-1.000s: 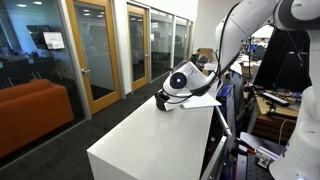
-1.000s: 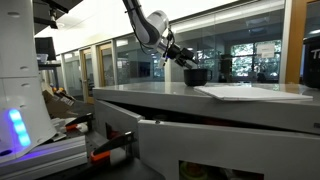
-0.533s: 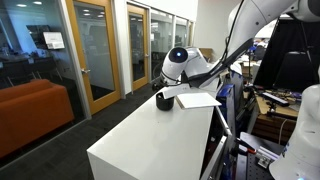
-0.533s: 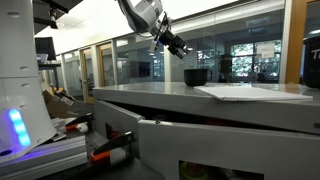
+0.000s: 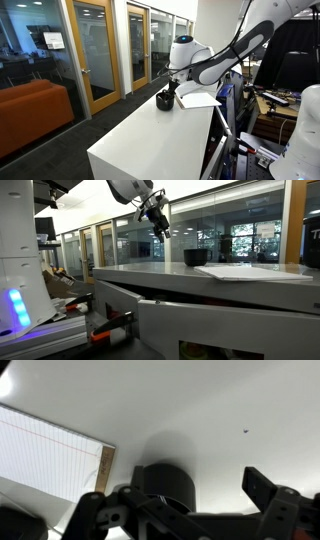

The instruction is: Put the marker in the cup

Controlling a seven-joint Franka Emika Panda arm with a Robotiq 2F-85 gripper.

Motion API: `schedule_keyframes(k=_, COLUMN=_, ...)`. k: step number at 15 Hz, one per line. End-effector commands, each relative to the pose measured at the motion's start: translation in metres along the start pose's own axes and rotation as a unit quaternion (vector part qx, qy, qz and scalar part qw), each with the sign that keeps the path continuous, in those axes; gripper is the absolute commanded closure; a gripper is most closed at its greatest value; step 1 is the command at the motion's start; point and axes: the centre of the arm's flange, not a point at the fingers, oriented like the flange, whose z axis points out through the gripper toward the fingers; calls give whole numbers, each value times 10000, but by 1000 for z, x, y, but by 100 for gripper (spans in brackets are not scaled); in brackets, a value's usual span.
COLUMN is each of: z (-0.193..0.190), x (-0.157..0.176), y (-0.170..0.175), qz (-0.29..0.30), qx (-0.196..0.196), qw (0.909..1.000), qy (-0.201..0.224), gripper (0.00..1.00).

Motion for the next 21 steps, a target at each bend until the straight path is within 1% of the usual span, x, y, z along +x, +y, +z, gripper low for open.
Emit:
schedule_keyframes(k=1, z=-55, x=6, y=25, qz=-309, qx=56, qw=9968, qy=-731, gripper=0)
schedule_keyframes(k=4, z=-91, x=4, y=47, qz=-565, qx=94, qw=9908, qy=-1229, gripper=0)
schedule_keyframes(k=7, z=-107, x=-5, y=66, qz=-874, qx=24, qw=9823, qy=-1657, gripper=0)
schedule_keyframes(k=10, z=-102, x=-21, y=72, qz=-1260, qx=64, qw=9750, qy=-1832, gripper=0)
schedule_keyframes(k=13, z=-92, x=-34, y=70, qz=-1724, qx=313, qw=9645, qy=-1975, gripper=0)
schedule_keyframes(k=15, z=-89, x=-39, y=68, qz=-1830, qx=475, qw=9591, qy=-2106, gripper=0)
schedule_keyframes(k=16, z=-89, x=-42, y=67, qz=-1850, qx=542, qw=9575, qy=-2146, gripper=0)
schedule_keyframes(k=17, z=-86, x=-37, y=63, qz=-1749, qx=359, qw=9618, qy=-2077, gripper=0)
schedule_keyframes(k=21, z=-86, x=-39, y=62, qz=-1802, qx=423, qw=9600, qy=-2101, gripper=0)
